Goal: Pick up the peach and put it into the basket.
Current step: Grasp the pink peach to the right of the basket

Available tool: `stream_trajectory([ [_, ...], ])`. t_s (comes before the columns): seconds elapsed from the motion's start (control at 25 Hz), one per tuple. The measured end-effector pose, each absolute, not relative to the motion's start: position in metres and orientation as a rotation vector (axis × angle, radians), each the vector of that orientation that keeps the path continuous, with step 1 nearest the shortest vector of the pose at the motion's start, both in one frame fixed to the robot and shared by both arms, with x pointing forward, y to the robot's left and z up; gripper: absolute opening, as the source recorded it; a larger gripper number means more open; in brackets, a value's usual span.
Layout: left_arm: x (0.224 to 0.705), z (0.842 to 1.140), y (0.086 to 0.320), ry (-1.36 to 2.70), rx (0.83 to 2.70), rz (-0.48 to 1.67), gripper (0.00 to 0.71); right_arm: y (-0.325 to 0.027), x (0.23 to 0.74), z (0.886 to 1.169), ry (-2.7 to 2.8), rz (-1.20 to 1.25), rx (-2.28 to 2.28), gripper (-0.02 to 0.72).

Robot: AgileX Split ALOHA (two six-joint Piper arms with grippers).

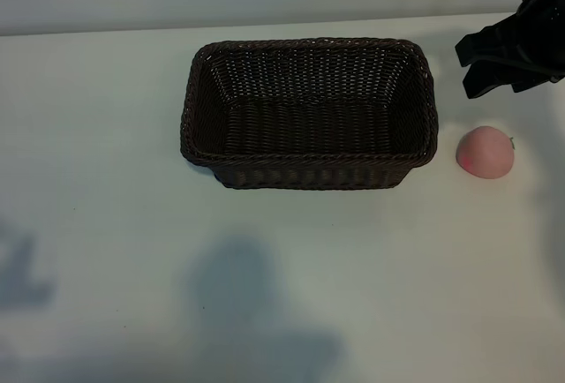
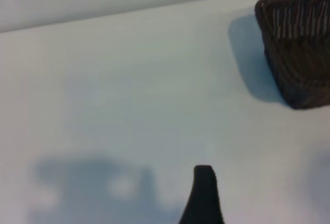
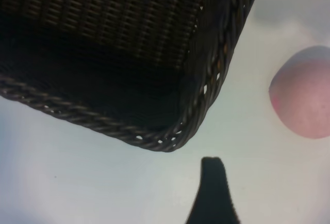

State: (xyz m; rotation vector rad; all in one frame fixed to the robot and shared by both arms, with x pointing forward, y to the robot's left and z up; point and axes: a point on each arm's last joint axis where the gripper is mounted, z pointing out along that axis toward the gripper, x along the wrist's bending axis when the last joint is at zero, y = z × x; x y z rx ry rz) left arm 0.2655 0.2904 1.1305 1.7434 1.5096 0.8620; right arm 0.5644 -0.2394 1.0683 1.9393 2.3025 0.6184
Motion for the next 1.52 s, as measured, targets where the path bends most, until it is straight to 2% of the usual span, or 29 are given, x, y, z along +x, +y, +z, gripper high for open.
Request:
stream_trajectory([
  [0.24,0.242,1.090,0.288,1.534,1.697,0.858,0.596,-0.239,0.564,1.068,2.302,0.618,1.939,0.526],
  [0.8,0.226,1.044,0.290,1.608,1.658,0.858,0.574,-0.241,0.571,1.066,2.264,0.624,1.902,0.526],
  [1.12,0.225,1.044,0.291,1.554,1.686,0.838,0.494,-0.251,0.590,1.023,2.300,0.361,1.892,0.526],
  [1.28,0.225,1.044,0.291,1.537,1.697,0.829,0.457,-0.251,0.601,1.001,2.293,0.325,1.910,0.526],
  [1.52,0.225,1.044,0.291,1.536,1.698,0.828,0.442,-0.252,0.614,0.979,2.265,0.299,1.908,0.526],
])
